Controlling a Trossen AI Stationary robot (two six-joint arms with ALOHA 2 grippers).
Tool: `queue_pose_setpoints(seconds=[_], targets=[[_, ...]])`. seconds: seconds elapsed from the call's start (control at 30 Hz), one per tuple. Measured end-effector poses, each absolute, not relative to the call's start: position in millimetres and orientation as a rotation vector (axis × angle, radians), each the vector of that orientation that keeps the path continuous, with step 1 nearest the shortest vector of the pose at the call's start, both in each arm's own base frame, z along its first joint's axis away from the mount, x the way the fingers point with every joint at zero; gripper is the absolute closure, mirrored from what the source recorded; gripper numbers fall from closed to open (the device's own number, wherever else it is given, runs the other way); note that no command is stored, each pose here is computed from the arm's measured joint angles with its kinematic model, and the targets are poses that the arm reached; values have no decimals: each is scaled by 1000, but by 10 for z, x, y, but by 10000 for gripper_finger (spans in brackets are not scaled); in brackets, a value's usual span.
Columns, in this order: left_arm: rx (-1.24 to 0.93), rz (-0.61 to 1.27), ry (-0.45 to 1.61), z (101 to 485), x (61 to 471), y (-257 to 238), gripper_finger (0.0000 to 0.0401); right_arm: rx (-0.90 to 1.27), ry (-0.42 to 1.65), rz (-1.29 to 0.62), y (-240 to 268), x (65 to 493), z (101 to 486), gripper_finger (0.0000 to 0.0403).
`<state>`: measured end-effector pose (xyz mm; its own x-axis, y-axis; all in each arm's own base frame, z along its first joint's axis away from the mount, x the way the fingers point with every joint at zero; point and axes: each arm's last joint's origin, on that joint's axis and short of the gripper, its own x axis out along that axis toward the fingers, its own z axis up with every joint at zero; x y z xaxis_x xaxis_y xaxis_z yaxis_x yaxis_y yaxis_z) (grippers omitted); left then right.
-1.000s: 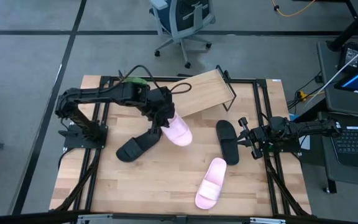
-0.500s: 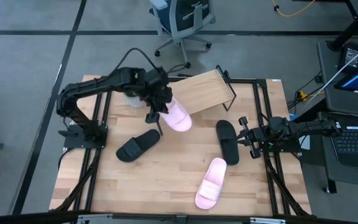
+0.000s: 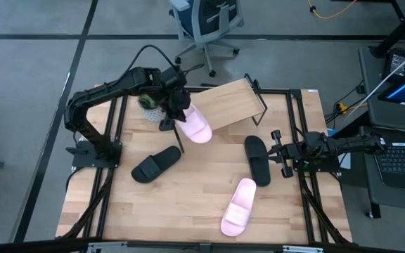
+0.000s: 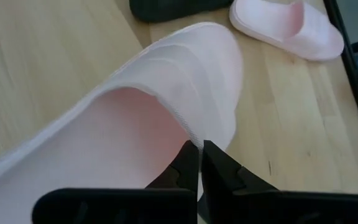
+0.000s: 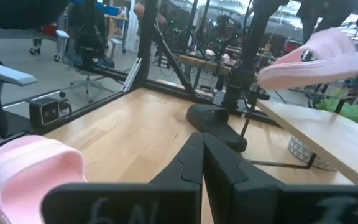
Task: Pick and place slides into the shelf
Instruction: Put the left pink slide on the shelf
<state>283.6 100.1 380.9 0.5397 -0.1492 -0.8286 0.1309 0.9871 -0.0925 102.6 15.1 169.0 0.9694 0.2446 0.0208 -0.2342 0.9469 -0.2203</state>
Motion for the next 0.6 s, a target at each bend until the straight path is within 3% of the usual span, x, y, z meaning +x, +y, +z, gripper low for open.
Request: queue_pose_setpoints(seconds=[0.6], targets=[[4, -190, 1016, 3759, 2833, 1056, 401, -218, -73, 241, 151, 1025, 1714, 393]])
